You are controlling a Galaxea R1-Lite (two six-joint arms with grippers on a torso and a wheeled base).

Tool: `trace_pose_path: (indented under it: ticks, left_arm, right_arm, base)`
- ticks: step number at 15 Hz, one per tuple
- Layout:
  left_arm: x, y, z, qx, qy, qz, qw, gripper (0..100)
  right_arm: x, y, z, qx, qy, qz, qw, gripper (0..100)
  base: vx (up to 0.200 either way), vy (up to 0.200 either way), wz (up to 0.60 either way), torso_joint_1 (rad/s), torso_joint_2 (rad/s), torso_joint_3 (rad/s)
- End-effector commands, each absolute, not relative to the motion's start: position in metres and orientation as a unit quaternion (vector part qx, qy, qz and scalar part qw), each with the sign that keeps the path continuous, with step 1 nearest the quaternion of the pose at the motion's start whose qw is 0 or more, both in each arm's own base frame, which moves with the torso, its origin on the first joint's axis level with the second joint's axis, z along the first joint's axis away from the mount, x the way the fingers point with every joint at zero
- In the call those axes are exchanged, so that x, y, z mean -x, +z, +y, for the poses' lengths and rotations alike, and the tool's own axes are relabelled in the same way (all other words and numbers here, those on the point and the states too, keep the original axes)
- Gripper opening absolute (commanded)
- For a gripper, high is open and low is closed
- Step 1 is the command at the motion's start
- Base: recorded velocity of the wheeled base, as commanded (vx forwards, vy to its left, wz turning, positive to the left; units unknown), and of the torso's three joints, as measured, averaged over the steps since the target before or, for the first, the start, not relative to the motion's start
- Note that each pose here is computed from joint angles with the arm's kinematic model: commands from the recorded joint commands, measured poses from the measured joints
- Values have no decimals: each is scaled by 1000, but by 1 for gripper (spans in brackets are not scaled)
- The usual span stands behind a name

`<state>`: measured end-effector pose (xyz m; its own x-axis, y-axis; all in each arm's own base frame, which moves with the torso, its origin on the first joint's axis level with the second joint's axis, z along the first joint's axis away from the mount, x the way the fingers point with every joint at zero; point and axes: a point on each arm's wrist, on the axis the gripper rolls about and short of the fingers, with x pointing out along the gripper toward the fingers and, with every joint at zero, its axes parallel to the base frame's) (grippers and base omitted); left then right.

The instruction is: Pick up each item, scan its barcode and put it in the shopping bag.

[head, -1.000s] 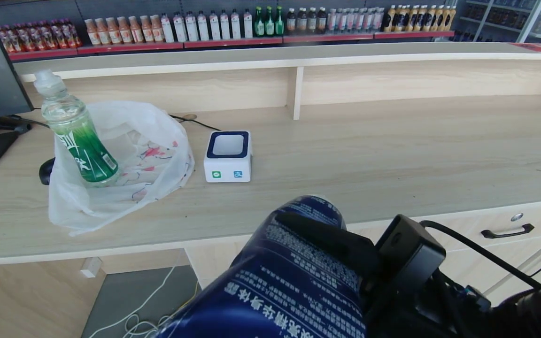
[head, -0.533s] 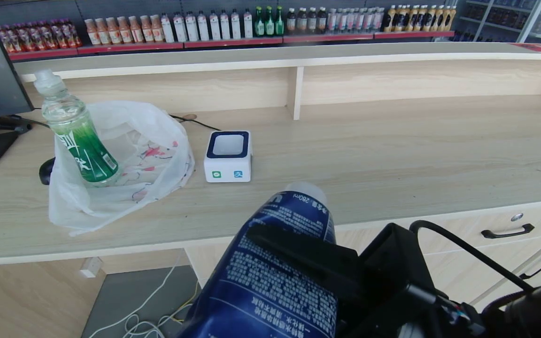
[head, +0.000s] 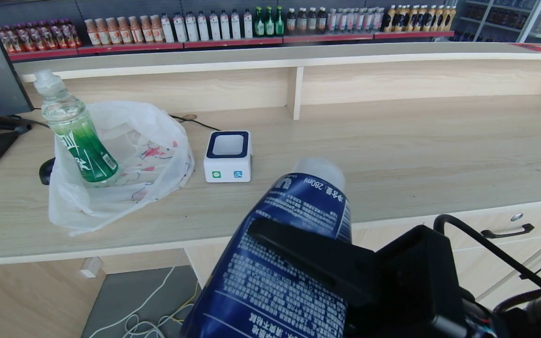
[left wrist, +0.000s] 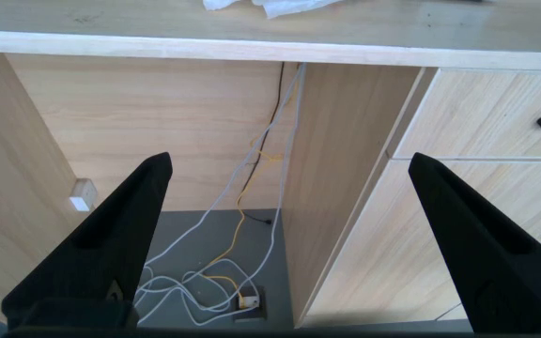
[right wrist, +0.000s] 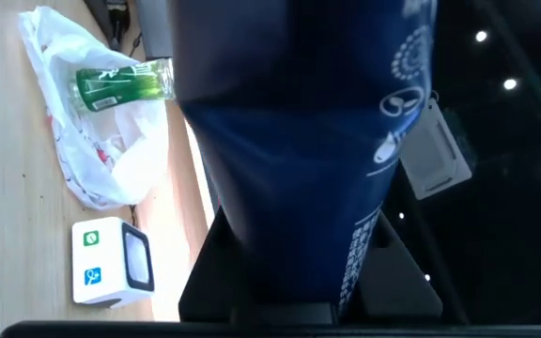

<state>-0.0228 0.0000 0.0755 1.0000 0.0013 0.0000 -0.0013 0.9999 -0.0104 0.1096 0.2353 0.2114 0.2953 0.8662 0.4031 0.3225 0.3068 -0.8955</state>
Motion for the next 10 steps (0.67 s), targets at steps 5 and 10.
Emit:
trace_pose_path:
  ticks: [5, 10]
  left_arm:
    - [23, 75, 0, 5, 1, 0, 1000, 100]
    - [23, 75, 0, 5, 1, 0, 1000, 100]
  right_arm:
    - [-107, 218, 230, 551, 207, -559, 584, 0]
    - [-106, 220, 228, 561, 192, -564, 575, 0]
  base:
    - [0, 0, 0, 0, 0, 0]
    - [0, 0, 0, 0, 0, 0]
